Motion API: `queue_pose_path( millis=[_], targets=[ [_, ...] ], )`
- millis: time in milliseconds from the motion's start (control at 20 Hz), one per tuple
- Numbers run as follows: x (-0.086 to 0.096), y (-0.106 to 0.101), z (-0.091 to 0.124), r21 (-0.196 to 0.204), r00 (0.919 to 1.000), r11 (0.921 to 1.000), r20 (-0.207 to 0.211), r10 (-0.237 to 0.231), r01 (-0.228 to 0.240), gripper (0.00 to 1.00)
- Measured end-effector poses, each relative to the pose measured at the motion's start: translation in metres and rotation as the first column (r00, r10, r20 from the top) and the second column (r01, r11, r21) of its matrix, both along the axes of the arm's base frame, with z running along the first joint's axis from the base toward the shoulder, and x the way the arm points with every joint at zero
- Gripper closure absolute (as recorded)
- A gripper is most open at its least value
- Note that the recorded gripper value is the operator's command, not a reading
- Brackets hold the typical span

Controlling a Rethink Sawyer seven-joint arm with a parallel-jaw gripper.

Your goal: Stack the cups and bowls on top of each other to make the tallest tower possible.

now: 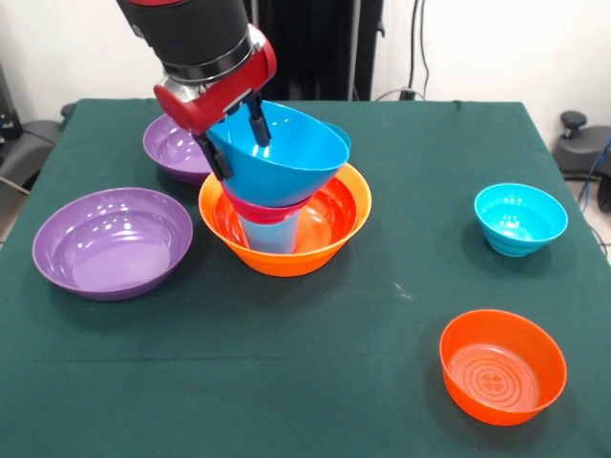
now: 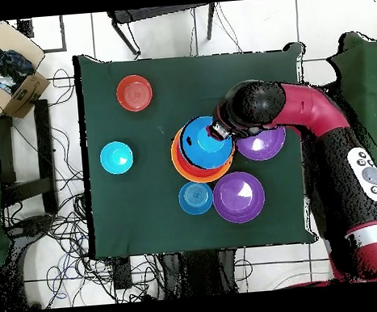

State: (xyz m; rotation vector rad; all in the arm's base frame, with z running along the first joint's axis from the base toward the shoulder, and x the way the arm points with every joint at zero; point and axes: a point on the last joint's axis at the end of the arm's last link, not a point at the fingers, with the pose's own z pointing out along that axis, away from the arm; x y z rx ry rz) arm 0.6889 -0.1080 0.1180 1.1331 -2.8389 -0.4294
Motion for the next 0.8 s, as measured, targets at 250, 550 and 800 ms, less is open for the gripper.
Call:
queue_pose_path(
  millis=[250,550,800],
  targets=[
    [-0.0005,0.0009,0.0039,-0.003,1.0,1.0,-0.008,0.005,-0.005,0.0],
    [0.0006,0.0008,0.0083,-0.008,1.0,0.9999,-0.003,0.007,-0.007,0.0],
    [0.001,0.0005,0.0096,-0.01,1.0,0.9999,-0.001,0.007,-0.007,0.0]
  ],
)
